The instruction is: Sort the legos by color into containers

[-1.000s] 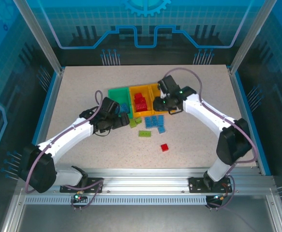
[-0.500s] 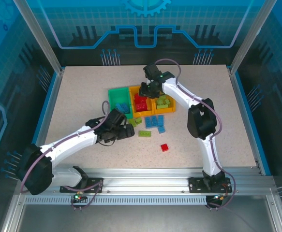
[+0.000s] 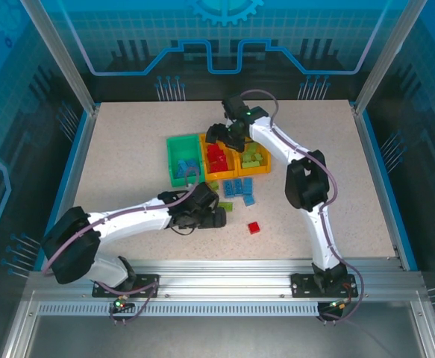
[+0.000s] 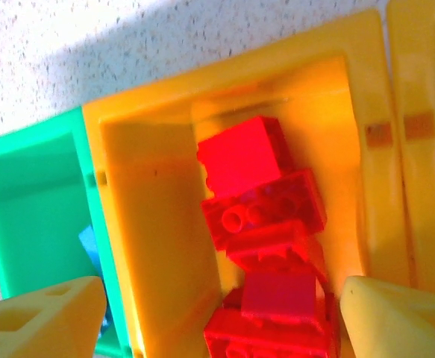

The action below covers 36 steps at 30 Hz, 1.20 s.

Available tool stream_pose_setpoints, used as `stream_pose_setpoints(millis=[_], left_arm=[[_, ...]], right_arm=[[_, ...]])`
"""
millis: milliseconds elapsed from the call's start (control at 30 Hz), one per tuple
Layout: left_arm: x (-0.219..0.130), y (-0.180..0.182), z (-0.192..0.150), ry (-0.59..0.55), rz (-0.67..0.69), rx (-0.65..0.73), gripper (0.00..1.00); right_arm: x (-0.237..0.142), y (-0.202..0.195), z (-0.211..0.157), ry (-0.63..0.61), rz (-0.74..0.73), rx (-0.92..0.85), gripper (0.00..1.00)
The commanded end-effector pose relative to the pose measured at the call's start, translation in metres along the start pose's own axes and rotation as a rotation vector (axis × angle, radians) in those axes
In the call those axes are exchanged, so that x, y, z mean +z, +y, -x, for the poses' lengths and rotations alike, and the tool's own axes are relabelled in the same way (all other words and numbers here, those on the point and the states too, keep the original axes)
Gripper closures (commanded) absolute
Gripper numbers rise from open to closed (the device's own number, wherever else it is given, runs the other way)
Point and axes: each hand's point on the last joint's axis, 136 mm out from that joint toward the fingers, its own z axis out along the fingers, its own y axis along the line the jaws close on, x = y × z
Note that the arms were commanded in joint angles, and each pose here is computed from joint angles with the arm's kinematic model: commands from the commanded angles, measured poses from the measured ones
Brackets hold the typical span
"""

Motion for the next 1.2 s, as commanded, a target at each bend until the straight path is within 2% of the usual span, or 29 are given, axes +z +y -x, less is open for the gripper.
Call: stream_pose_setpoints(millis=[0, 67, 167, 333, 533, 733, 900, 1167], left_arm=[[-0.004, -0.055, 0.002, -0.016, -0.158, 0.189, 0.01], [-0.002, -0.078, -0.005, -0.013, -0.200, 0.342, 0.01], [0.007, -0.097, -0.011, 0.021, -0.184, 0.550, 0.01], [0.040, -0.107, -0.014, 0.111, -0.133, 0.770, 0.03], [0.056, -0.112, -0.022, 0.170, -0.151, 0.918, 0.05], [0.066, -0.116, -0.025, 0.215, -0.161, 1.026, 0.07], [0.069, -0.125, -0.025, 0.220, -0.181, 1.064, 0.10], [0.078, -0.119, -0.039, 0.296, -0.189, 1.106, 0.31]], right_arm=[[-0.056, 0.032, -0.010, -0.034, 0.122, -0.070, 0.15], [-0.076, 0.030, -0.019, -0.052, 0.135, -0.101, 0.14], [-0.100, 0.008, -0.033, -0.076, 0.111, -0.126, 0.13], [-0.132, -0.068, -0.050, -0.124, 0.063, 0.003, 0.12], [-0.174, -0.148, -0.071, -0.204, -0.005, 0.116, 0.10], [-0.196, -0.196, -0.094, -0.230, -0.036, 0.209, 0.09], [-0.196, -0.216, -0.108, -0.233, -0.040, 0.261, 0.08], [-0.200, -0.225, -0.112, -0.239, -0.040, 0.290, 0.08]])
